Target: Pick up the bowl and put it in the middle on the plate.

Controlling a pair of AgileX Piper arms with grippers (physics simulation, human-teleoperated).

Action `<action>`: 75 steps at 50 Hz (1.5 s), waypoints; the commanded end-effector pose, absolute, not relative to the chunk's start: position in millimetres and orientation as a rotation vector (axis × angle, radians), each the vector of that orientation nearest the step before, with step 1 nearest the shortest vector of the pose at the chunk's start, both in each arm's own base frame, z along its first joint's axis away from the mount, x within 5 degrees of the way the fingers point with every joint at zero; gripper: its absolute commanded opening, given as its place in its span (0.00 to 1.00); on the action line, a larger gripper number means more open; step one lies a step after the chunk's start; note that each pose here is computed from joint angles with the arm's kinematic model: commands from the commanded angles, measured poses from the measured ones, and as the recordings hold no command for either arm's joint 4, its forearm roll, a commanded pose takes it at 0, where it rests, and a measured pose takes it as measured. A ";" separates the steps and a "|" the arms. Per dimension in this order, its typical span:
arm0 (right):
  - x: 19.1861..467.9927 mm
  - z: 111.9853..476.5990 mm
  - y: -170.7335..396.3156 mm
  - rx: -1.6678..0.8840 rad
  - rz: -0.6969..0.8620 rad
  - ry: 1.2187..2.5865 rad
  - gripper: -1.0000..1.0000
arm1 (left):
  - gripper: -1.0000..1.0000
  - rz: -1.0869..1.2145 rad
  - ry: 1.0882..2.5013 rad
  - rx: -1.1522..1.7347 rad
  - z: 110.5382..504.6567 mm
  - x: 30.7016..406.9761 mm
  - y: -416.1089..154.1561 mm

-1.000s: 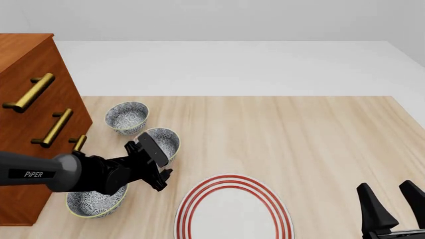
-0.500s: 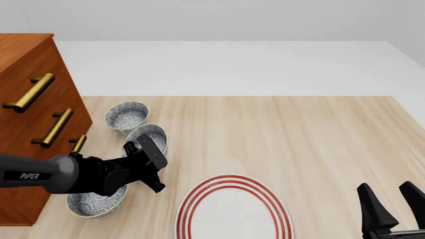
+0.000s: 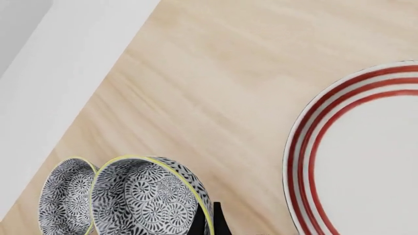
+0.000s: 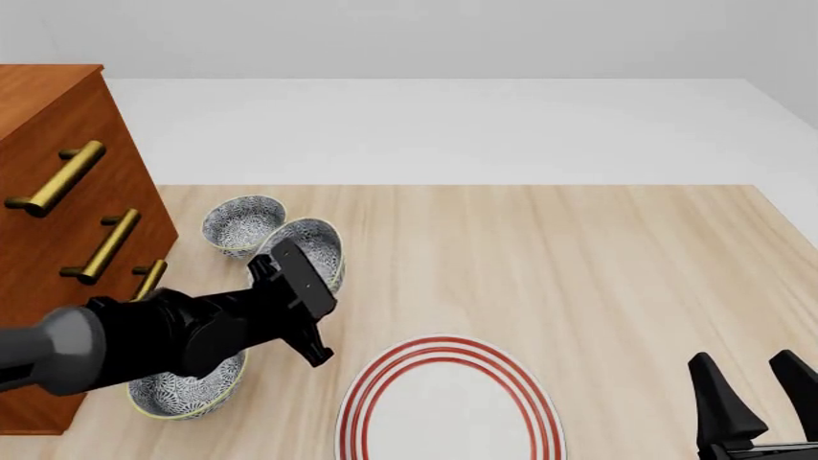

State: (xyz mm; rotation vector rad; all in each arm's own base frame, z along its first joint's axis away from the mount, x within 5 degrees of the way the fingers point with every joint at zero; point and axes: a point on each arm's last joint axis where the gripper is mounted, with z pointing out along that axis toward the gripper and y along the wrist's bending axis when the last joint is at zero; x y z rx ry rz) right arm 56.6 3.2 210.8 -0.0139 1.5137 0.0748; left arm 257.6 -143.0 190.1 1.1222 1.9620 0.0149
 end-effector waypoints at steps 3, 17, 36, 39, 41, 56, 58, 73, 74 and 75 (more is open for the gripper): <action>56.7 210.7 3.1 -0.011 0.077 1.515 1.00 | 0.00 -0.053 1.882 1.188 223.2 232.1 -162.6; 56.5 211.0 3.0 -0.004 0.079 1.511 1.00 | 0.00 -0.154 1.817 1.287 254.6 197.3 -186.3; 56.5 210.9 2.6 0.001 0.076 1.512 1.00 | 0.00 -0.274 1.759 1.487 264.5 156.1 -226.1; 56.5 211.0 2.6 0.001 0.076 1.511 1.00 | 0.00 -0.279 1.740 1.520 263.9 151.0 -229.6; 56.5 210.9 2.7 0.000 0.077 1.512 1.00 | 0.00 -0.275 1.701 1.587 259.8 142.9 -233.8; 56.6 210.8 3.0 -0.005 0.080 1.514 1.00 | 0.00 -0.305 1.689 1.680 247.9 126.1 -247.2; 56.6 210.8 3.0 -0.004 0.081 1.514 1.00 | 0.00 -0.307 1.686 1.696 244.6 123.9 -249.2; 56.4 211.1 3.2 -0.005 0.085 1.510 1.00 | 0.00 -0.307 1.703 1.758 217.5 117.6 -257.4; 56.4 211.1 3.2 -0.005 0.085 1.510 1.00 | 0.00 -0.305 1.704 1.761 215.9 117.9 -257.5; 56.4 211.1 3.2 -0.005 0.085 1.510 1.00 | 0.00 -0.304 1.706 1.764 214.4 117.8 -257.8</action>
